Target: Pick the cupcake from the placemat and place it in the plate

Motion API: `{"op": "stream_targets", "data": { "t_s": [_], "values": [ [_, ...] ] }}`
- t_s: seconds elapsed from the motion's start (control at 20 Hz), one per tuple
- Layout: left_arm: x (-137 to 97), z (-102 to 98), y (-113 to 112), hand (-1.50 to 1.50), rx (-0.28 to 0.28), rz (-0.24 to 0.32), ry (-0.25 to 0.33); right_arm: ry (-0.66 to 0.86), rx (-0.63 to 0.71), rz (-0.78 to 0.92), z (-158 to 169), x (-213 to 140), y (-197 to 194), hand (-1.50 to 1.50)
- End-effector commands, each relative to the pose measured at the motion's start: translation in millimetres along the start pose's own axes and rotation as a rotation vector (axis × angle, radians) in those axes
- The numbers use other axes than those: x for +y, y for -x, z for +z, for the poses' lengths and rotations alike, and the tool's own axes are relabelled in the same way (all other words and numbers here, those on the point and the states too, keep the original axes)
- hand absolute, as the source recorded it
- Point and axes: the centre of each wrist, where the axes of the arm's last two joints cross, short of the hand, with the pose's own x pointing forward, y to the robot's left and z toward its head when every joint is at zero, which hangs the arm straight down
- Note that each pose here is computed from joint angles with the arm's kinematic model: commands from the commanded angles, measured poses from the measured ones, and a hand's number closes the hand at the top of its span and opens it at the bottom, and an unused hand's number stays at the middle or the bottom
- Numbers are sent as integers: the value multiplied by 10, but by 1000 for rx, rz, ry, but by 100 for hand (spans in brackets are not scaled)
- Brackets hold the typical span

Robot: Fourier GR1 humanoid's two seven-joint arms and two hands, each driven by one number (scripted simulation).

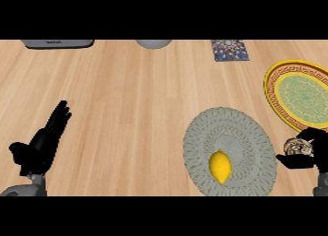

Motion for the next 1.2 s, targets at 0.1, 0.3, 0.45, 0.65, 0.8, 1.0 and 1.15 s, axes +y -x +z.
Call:
{"op": "stream_targets", "data": {
  "t_s": [0.1,0.3,0.45,0.65,0.8,1.0,1.15],
  "values": [
    [88,115,88,0,12,8,-50,66,-172,96,-241,-937,1015,150],
    [26,105,87,0,18,10,-45,99,-291,15,-300,-1509,1503,150],
    [178,4,-61,0,-3,-1,-16,158,-340,-23,-283,-1864,1930,150],
    [-8,67,53,0,-12,10,1,259,-396,-93,-248,-2272,2319,150],
    [-50,4,77,0,-18,12,13,385,-450,-139,-229,-2312,2468,150],
    [-1,-20,-27,0,-24,-16,32,392,-466,-155,-370,-2447,2474,150],
    [19,-67,-84,0,-25,0,41,370,-508,-200,-461,-2641,2318,150]
  ]
}}
